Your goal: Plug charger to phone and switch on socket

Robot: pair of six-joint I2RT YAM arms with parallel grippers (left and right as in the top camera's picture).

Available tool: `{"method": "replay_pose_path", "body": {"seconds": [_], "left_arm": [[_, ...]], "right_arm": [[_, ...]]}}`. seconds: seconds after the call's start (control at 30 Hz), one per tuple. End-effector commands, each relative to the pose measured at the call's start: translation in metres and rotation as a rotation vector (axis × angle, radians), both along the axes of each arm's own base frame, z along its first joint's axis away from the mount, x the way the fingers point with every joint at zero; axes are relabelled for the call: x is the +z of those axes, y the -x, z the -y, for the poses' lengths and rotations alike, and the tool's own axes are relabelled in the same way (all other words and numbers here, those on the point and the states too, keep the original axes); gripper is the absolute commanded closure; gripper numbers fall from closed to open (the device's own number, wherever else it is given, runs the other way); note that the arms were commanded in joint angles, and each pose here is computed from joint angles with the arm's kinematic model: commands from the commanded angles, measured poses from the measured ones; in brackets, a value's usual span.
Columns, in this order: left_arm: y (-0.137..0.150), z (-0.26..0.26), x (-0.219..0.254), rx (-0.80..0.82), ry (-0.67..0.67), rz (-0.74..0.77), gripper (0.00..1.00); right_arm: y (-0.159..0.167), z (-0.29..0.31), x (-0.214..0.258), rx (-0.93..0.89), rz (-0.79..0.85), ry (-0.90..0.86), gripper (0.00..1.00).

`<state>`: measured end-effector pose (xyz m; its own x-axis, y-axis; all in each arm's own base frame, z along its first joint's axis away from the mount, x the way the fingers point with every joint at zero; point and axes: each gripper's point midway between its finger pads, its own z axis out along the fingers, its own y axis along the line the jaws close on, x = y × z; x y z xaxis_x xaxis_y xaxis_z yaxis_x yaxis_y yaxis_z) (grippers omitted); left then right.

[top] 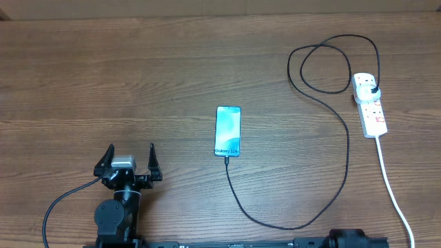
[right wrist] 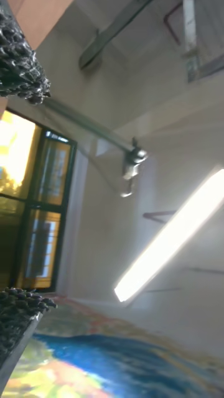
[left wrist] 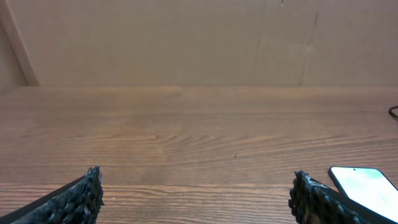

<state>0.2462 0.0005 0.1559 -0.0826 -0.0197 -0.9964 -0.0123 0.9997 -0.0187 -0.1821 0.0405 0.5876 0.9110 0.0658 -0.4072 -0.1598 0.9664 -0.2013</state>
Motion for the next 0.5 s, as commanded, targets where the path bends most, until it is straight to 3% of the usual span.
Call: {"method": "replay_pose_path", "body": {"seconds": [0.0, 0.23, 0.27, 0.47], "left_arm": [[0.000, 0.000, 0.000, -0.007, -0.020, 0.006, 0.01], [0.000, 0.000, 0.000, -0.007, -0.020, 0.006, 0.00], [0.000, 0.000, 0.000, -0.007, -0.020, 0.006, 0.01], [0.000, 0.000, 0.000, -0.007, -0.020, 0.006, 0.00]], "right_arm": [[-0.046, 0.007, -0.008, -0.016, -0.100, -0.042, 0.00], [-0.170, 0.006, -0.056, -0.020, -0.380, -0.036, 0.00], [-0.206, 0.005, -0.078, -0.021, -0.468, -0.035, 0.00], [-0.298, 0.005, -0.160, -0.023, -0.727, -0.032, 0.00]]}}
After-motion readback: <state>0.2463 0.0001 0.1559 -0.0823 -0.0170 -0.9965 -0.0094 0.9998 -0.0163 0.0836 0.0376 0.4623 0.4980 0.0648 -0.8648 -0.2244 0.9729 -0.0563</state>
